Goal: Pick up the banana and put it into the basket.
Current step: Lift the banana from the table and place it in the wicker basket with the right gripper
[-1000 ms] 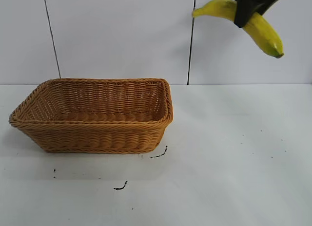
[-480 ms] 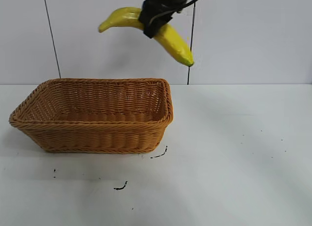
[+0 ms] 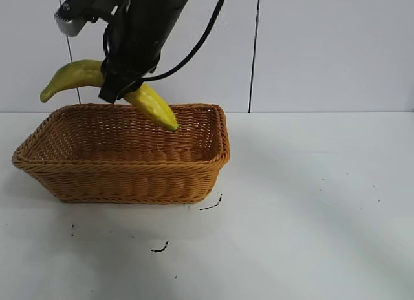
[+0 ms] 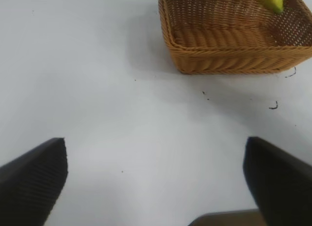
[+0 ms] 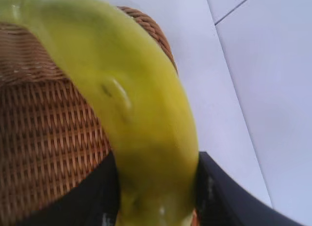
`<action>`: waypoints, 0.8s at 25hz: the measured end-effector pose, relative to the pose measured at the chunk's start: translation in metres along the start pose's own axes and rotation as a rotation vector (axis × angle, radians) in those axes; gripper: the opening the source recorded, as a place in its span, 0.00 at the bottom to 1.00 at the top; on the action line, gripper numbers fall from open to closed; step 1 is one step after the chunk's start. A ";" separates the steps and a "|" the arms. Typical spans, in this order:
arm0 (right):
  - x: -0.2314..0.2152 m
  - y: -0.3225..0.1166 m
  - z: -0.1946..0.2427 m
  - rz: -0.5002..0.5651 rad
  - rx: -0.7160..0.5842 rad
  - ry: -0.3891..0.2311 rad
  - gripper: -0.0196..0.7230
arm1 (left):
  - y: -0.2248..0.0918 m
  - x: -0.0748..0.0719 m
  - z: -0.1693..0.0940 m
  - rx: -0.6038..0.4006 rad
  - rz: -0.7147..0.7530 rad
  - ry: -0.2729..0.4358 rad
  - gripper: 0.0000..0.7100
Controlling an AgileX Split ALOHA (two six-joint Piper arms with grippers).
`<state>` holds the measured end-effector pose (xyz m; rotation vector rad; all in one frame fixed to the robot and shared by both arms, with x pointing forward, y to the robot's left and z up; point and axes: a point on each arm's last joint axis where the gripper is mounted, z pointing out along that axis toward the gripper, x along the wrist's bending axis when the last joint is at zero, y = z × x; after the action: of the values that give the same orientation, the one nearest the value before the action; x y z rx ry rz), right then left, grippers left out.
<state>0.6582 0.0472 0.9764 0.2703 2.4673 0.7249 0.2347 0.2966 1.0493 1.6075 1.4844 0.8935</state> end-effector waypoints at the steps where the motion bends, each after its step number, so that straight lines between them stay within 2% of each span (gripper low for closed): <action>1: 0.001 -0.002 0.005 -0.003 -0.003 -0.004 0.46 | 0.000 0.000 0.000 0.000 0.000 0.000 0.98; 20: 0.020 -0.032 0.045 -0.027 0.089 0.043 0.46 | 0.000 0.000 0.000 0.000 0.000 0.000 0.98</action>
<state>0.6659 0.0471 0.9187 0.2565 2.5432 0.6167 0.2347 0.2966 1.0493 1.6075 1.4844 0.8935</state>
